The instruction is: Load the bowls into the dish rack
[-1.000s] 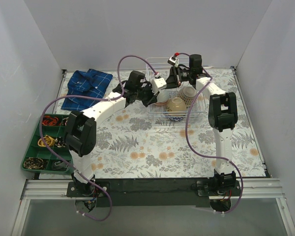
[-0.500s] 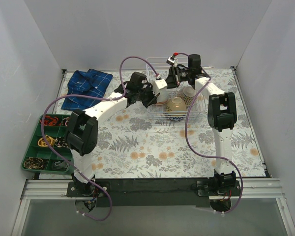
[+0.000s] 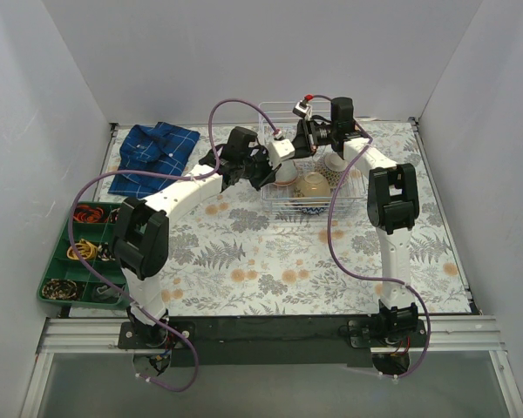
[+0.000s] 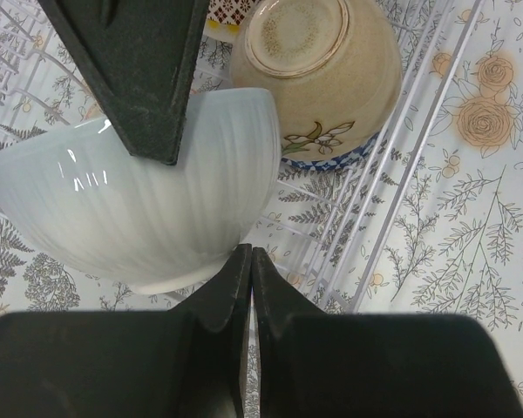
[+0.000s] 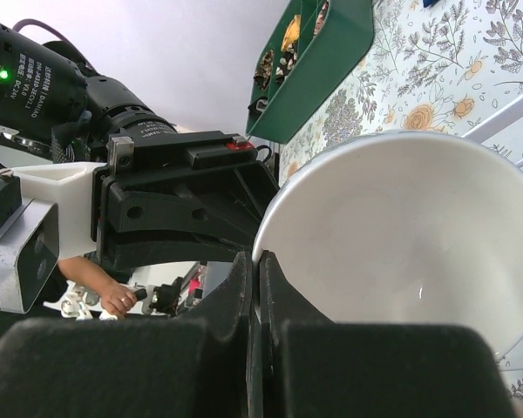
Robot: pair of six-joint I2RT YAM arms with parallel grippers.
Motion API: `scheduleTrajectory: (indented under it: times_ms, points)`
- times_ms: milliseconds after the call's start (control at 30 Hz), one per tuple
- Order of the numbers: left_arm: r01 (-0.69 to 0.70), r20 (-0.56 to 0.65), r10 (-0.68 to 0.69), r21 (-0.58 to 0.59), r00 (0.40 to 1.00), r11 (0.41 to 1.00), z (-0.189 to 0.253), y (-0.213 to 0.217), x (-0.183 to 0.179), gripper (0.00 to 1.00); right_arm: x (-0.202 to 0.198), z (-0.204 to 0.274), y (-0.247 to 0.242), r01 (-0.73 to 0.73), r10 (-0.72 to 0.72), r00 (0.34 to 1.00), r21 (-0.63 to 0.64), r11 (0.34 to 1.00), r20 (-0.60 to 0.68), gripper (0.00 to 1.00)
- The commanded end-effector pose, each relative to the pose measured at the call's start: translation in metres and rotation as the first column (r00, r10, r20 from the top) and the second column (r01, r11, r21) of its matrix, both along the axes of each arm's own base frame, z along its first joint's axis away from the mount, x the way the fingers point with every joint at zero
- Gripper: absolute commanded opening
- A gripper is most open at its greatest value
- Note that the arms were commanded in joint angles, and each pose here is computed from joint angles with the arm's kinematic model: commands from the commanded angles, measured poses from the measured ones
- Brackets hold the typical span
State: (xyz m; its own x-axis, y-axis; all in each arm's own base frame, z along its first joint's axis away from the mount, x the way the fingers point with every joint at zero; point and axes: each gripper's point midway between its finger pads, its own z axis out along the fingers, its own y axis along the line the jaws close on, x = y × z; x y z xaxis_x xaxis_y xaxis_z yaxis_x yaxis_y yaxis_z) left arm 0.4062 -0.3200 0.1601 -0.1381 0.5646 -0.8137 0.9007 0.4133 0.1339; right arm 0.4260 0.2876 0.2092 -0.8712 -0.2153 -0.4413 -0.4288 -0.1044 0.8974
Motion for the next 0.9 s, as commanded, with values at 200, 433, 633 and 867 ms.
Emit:
scheduleTrajectory:
  times_ms: [200, 433, 633, 867]
  points:
    - [-0.046, 0.114, 0.05, -0.034, 0.992, 0.998, 0.043, 0.012, 0.01, 0.0, -0.052, 0.04, -0.012, -0.167, 0.168, 0.986, 0.054, 0.984, -0.006, 0.01]
    - [-0.138, 0.224, 0.158, -0.101, 0.962, 0.985, 0.082, 0.032, 0.006, 0.0, -0.044, 0.033, -0.012, -0.164, 0.165, 0.986, 0.053, 0.985, -0.009, 0.01]
    - [-0.165, 0.255, 0.183, -0.092, 0.949, 0.982, 0.083, 0.043, 0.005, 0.0, -0.031, 0.021, -0.007, -0.164, 0.165, 0.986, 0.052, 0.985, -0.011, 0.01]
    - [-0.12, 0.197, 0.125, -0.038, 0.972, 0.992, 0.059, 0.037, 0.001, 0.0, -0.024, 0.01, -0.006, -0.164, 0.165, 0.986, 0.05, 0.985, -0.03, 0.01]
